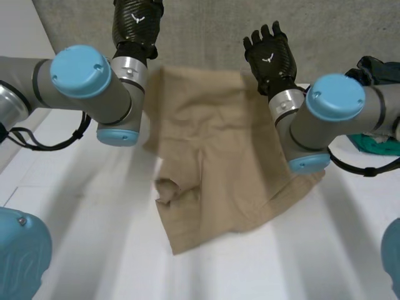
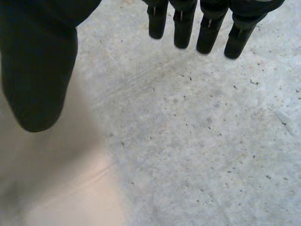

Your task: Fold the laundry.

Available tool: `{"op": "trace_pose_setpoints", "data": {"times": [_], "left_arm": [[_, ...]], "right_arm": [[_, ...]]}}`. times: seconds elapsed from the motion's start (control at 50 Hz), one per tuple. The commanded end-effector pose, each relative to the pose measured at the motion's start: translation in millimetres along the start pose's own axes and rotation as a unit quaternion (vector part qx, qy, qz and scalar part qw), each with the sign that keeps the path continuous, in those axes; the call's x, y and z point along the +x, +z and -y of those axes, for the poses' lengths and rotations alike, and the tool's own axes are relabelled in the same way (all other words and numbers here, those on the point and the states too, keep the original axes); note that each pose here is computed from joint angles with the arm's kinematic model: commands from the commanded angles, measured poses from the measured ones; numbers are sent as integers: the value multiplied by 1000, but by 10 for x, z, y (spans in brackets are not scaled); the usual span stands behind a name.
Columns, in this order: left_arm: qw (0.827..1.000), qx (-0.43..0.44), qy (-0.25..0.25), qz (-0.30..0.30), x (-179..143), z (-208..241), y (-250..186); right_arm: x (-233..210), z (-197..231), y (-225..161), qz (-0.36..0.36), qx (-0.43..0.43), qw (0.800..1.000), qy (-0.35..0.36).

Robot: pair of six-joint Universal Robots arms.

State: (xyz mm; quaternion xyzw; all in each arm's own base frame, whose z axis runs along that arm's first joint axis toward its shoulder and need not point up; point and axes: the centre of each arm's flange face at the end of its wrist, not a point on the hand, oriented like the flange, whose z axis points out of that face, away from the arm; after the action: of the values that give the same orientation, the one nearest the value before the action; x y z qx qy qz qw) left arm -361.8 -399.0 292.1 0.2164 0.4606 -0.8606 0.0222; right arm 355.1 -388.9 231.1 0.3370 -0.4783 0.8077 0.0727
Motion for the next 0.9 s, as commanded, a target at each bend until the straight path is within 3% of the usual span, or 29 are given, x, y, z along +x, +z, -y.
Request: {"op": "trace_pose_setpoints", "data": {"times": [0.02, 0.12, 0.2, 0.34, 0.42, 0.44, 0.5, 0.52, 0.62, 0.7, 0.9], "left_arm": [[1000, -19, -7, -19, 67, 79, -187], [997, -56, -7, -49, 39, 244, -530], [991, -101, -11, -90, 102, 491, -1057], [970, -186, -20, -154, 166, 727, -1886], [945, -249, -68, -200, 251, 803, -2395], [932, -279, -92, -211, 275, 789, -2551], [910, -326, -131, -219, 295, 749, -2735], [895, -358, -155, -217, 297, 712, -2824], [857, -430, -191, -209, 392, 523, -2992], [853, -440, -190, -207, 468, 418, -3003], [864, -435, -178, -181, 596, 209, -2949]], "right_arm": [[112, 101, -167, 39, -52, 998, -2], [346, 247, -422, 84, -107, 991, 6], [517, 257, -687, 133, -154, 979, 11], [792, -111, -1105, 219, -257, 941, 27], [815, -354, -1301, 258, -286, 923, 12], [821, -442, -1354, 267, -290, 919, 1], [809, -557, -1409, 281, -285, 916, -13], [781, -639, -1435, 287, -281, 916, -17], [666, -979, -1450, 297, -272, 915, -6], [573, -1133, -1451, 306, -259, 916, 4], [468, -1287, -1392, 295, -235, 926, 14]]}}
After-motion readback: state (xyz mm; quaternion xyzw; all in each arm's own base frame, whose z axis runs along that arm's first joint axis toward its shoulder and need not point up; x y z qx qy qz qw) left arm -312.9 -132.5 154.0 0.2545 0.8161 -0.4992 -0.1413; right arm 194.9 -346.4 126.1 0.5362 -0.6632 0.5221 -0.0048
